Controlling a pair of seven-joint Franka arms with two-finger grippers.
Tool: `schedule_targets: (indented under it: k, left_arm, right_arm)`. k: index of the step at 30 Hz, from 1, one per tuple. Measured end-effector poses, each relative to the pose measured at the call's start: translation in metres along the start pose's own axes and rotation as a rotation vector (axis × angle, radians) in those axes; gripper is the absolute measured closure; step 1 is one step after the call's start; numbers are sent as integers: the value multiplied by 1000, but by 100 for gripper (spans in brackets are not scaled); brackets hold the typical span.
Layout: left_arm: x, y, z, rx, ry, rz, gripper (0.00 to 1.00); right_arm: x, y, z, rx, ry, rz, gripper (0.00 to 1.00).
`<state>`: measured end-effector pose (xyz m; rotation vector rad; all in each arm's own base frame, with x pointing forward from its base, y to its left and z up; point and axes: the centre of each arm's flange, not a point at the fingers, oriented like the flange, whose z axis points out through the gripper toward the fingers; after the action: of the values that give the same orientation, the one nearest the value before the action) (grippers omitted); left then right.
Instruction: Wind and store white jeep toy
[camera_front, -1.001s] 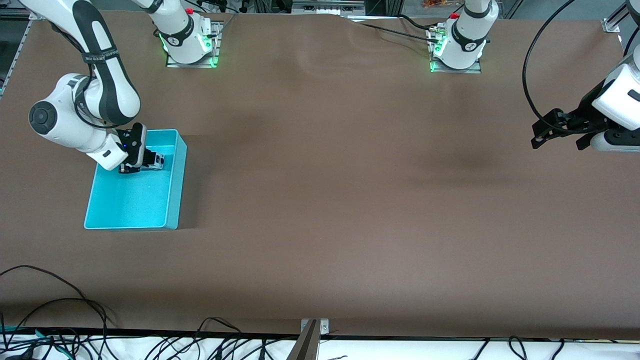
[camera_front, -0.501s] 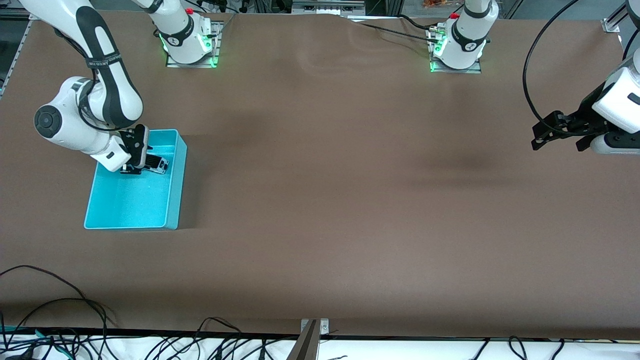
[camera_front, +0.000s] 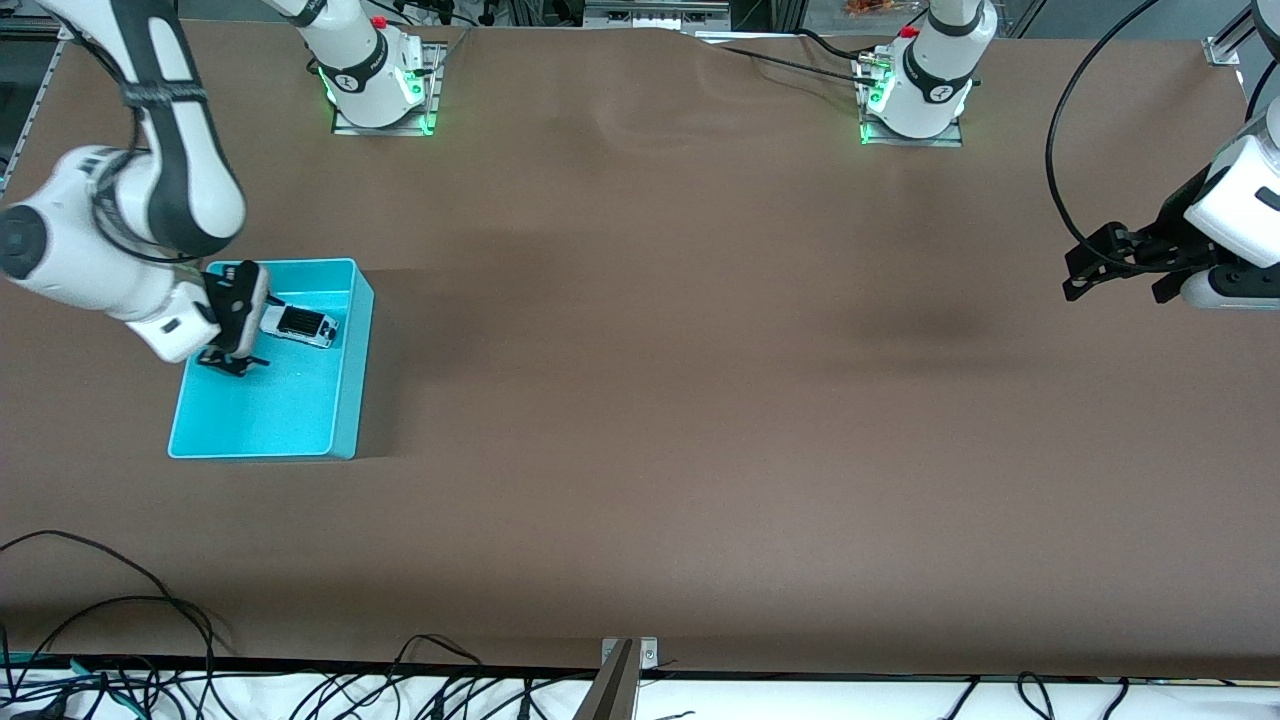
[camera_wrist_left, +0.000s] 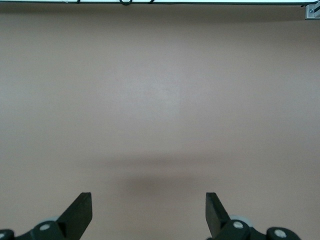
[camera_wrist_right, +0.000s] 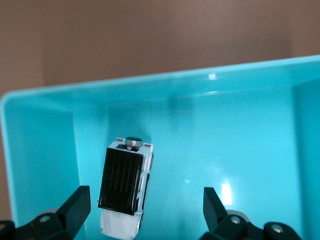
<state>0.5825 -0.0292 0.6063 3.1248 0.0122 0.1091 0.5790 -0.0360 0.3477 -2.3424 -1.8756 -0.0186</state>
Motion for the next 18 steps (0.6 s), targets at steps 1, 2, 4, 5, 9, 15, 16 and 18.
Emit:
schedule_targets:
  k: [1,2,4,5,9,15,16,18]
  left_arm:
    - [0,0,0,0,-1,0,0]
    - [0,0,1,0,-2,0,0]
    - [1,0,2,0,-3,0,0]
    - [1,0,2,0,-3,0,0]
    - [1,0,3,0,-5,0,0]
    - [1,0,4,0,-6,0,0]
    - [1,0,4,0,-6,0,0]
    - [1,-1,4,0,-6,-1,0]
  right_arm:
    - [4,4,-14,-7,5,41,0]
    - [9,8,-28,-18,10,85,0]
    - [18,13,-54,-33,19,170,0]
    - [23,15,-66,-37,24,217,0]
    - [41,19,-104,-51,41,401,0]
    - [56,20,-141,-67,59,665,0]
    - [57,20,-145,-67,60,711,0]
    - [59,19,-152,-63,62,806,0]
